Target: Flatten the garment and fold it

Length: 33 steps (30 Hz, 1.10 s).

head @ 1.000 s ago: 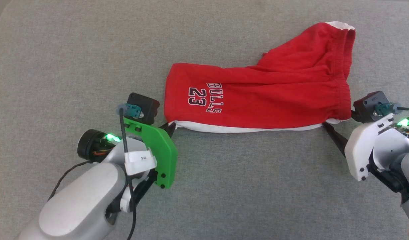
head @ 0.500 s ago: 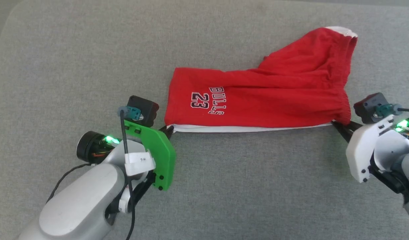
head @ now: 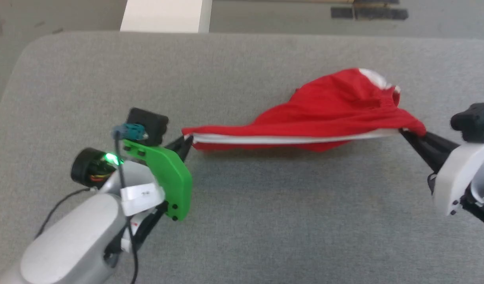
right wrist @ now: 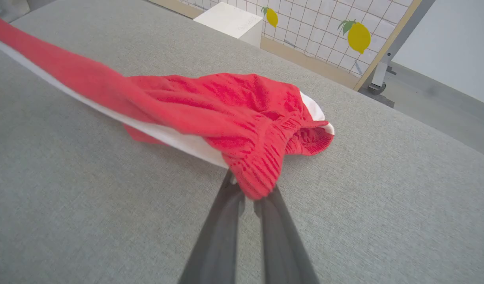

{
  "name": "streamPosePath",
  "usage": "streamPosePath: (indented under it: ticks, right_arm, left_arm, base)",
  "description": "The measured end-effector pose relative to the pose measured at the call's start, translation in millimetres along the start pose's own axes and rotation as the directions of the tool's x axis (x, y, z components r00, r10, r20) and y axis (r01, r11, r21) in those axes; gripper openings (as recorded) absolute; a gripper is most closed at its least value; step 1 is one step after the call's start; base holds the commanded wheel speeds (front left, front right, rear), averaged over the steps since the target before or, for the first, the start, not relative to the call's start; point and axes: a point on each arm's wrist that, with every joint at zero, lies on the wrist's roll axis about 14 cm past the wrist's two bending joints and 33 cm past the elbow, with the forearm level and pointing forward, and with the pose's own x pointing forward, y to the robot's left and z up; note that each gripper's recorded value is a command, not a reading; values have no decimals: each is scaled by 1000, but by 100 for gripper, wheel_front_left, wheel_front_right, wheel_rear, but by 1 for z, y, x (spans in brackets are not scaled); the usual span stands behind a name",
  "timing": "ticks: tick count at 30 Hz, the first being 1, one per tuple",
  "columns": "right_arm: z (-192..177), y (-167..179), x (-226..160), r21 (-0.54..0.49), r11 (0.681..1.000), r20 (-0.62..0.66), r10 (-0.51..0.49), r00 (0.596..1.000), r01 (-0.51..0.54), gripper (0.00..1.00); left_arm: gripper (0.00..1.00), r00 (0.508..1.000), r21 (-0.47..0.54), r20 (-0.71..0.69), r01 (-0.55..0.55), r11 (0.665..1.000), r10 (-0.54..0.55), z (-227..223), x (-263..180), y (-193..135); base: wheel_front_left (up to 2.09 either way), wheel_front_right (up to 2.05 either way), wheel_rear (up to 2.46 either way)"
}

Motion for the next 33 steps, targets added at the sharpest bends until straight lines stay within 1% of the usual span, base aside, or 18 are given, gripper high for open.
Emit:
streamPosePath:
  ticks: [5,9,13,15,18,21,23,25,28,33]
  right_arm:
    - [46,0,-27,-33,999,134,12,991,-8,0]
    - [84,-2,-48,-66,998,229,15,973,0,0]
    - [121,-2,-68,-103,995,307,26,951,6,0]
    - [140,-3,-78,-115,993,349,30,937,11,0]
    - [162,-5,-88,-138,990,385,34,922,21,0]
    - [178,-3,-93,-136,991,408,50,912,6,0]
    - [186,-1,-93,-137,991,411,65,909,-9,0]
    - [194,0,-91,-142,990,416,79,906,-21,0]
    - [204,1,-86,-162,986,419,91,903,-24,0]
    - [222,-9,-66,-177,984,426,91,900,-16,0]
  left_arm:
    - [0,989,43,146,1,999,-8,46,-20,-4]
    - [0,962,86,274,-6,996,-18,90,-38,-7]
    - [0,907,137,420,-27,990,-34,143,-61,-10]
    - [0,869,160,494,-42,986,-43,171,-73,-11]
    - [0,816,180,575,-57,982,-58,204,-89,-13]
    - [0,765,188,641,-76,979,-64,232,-103,-14]
    - [0,745,191,664,-85,978,-65,244,-107,-13]
    - [0,736,195,674,-93,976,-65,253,-107,-10]
    - [0,739,208,671,-102,973,-67,260,-102,-6]
    - [0,764,219,642,-112,969,-57,271,-77,11]
  base:
    - [0,0,0]
    - [0,0,0]
    - [0,0,0]
    - [0,0,0]
    - [0,0,0]
    - [0,0,0]
    - [0,0,0]
    - [0,0,0]
    - [0,0,0]
    - [0,0,0]
